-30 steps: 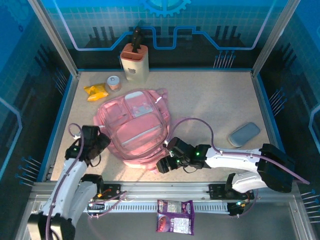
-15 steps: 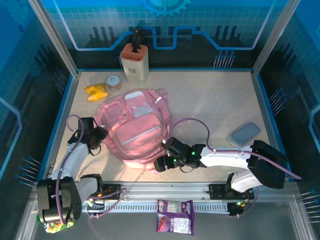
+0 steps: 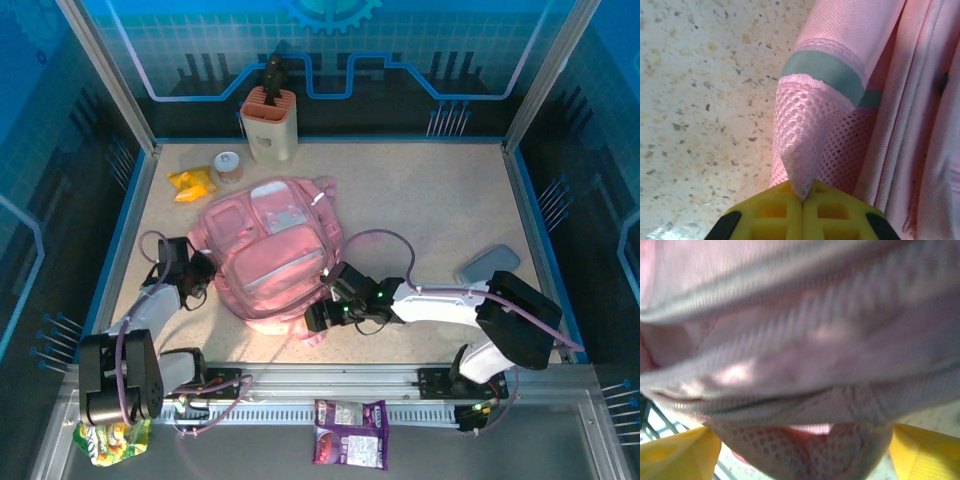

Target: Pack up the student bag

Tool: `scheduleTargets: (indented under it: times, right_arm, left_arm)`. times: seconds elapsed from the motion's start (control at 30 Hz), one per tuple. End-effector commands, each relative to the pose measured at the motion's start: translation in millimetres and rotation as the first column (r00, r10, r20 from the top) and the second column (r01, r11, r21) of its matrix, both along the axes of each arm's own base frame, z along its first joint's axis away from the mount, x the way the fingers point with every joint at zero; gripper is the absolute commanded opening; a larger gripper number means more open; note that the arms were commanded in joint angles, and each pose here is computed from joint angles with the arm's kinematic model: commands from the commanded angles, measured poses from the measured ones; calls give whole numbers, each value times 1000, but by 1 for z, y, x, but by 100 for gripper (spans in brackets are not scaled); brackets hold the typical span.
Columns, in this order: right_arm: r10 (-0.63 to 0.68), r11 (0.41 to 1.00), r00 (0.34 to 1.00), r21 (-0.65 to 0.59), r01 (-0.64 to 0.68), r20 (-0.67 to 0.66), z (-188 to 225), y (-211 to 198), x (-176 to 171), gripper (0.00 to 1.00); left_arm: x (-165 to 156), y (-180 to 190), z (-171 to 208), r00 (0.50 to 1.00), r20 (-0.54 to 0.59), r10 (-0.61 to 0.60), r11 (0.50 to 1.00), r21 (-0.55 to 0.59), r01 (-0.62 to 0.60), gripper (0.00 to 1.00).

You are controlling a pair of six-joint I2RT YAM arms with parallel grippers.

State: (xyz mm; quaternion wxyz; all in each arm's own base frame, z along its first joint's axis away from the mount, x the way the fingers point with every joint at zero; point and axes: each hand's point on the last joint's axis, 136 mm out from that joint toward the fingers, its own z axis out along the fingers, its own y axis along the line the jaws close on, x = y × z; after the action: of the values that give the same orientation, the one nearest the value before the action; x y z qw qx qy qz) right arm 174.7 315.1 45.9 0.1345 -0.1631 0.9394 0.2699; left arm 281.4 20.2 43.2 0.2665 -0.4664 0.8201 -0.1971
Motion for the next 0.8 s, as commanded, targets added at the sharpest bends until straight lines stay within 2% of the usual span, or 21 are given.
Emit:
scheduleTargets:
  times: [0.0, 0.07, 0.17, 0.33, 0.47, 0.57, 0.77]
  right_arm:
    - [-15, 999, 999, 31, 14, 40, 16, 1, 32, 88]
    - [-24, 998, 999, 64, 22, 32, 21, 0, 47, 88]
    - [-30, 999, 999, 40, 29, 20, 20, -7, 67, 90]
    - [-78, 995, 996, 65, 75, 49, 27, -18, 120, 91]
    - [-121, 992, 990, 56, 117, 77, 36, -36, 158, 94]
    - [-120, 993, 989, 31, 118, 84, 46, -45, 168, 95]
    - [-146, 985, 980, -76, 157, 133, 64, -77, 155, 100]
  left_arm:
    - [0, -19, 12, 996, 79, -52, 995, -79, 58, 0]
    - [-5, -25, 15, 994, 90, -61, 993, -91, 69, 0]
    - [-12, -34, 16, 992, 108, -61, 991, -115, 73, 0]
    - [-15, -54, 23, 988, 143, -65, 982, -168, 89, 0]
    - [-14, -79, 31, 981, 156, -114, 973, -184, 142, 0]
    - [-17, -90, 31, 984, 133, -119, 974, -178, 142, 0]
    - [-19, -112, 33, 983, 143, -117, 969, -198, 144, 0]
